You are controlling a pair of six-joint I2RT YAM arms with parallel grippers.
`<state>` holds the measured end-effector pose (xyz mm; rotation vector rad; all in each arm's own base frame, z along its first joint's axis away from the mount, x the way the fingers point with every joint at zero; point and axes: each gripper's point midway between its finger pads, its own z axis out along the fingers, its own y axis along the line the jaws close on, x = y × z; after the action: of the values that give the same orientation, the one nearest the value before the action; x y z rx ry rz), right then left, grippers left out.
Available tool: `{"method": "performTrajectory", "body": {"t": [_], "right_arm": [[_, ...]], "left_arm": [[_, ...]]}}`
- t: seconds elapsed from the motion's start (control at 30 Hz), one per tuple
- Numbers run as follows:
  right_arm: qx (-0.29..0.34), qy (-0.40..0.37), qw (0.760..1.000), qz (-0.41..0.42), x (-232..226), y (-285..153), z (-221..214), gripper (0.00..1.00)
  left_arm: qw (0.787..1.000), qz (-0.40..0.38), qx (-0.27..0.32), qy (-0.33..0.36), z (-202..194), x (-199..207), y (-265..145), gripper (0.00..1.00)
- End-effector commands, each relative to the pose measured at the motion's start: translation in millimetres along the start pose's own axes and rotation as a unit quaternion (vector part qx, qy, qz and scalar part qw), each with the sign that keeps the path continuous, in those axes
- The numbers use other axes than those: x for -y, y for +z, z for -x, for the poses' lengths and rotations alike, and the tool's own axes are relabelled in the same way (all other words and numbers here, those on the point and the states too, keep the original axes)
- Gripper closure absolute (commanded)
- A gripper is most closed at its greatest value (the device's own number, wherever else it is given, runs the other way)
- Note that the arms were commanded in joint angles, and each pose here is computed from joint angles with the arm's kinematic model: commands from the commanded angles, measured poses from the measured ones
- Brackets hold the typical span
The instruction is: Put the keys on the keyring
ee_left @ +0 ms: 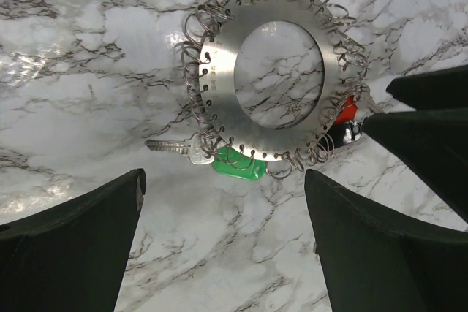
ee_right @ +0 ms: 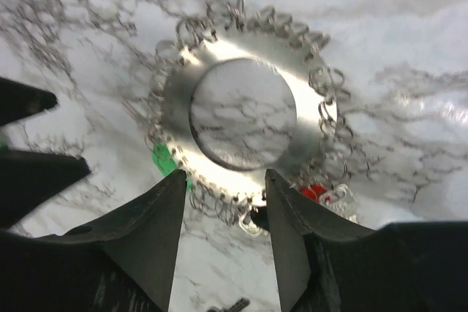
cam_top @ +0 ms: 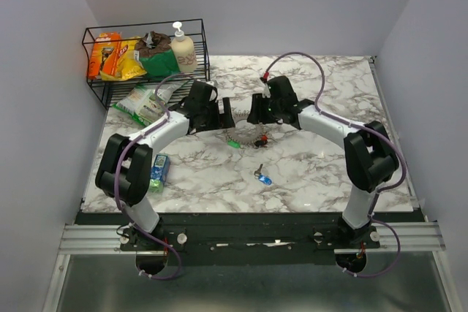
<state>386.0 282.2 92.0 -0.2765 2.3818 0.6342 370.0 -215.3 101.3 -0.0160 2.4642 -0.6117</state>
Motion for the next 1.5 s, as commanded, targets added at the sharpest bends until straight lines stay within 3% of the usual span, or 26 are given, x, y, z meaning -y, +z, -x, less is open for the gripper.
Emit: {"method": "performTrajectory", "body": {"t": [0.0,0.07,0.2,0.3,0.4,0.93,1.1,1.47], "right_arm": [[0.004,-0.024,0.999,-0.021,2,14,21,0.45],[-0.023,-0.025,0.999,-0.031,7,26,13,0.51],[-0.037,-0.021,0.999,-0.032,7,41,17,0.82],[-0.046,-0.019,0.998,-0.033,6,47,19,0.94],[-0.056,-0.019,0.997,-0.045,12,51,17,0.99],[-0.099,0.025,0.993,-0.064,33,50,-16,0.99],[-0.107,0.060,0.988,-0.098,51,49,-23,0.99],[-0.142,0.061,0.976,-0.157,75,44,-47,0.99]], "left_arm": [[1.000,-0.001,-0.027,0.010,-9,17,11,0.01],[0.999,0.009,-0.036,0.006,-15,16,16,0.01],[0.999,0.009,-0.040,-0.008,-23,14,24,0.01],[0.999,0.013,-0.045,-0.014,-28,12,28,0.01],[0.999,0.015,-0.047,-0.019,-30,11,32,0.01],[0.997,0.024,-0.071,-0.032,-46,3,52,0.02],[0.997,0.022,-0.065,-0.039,-41,6,58,0.02],[0.997,0.009,-0.062,-0.044,-31,17,73,0.01]]}}
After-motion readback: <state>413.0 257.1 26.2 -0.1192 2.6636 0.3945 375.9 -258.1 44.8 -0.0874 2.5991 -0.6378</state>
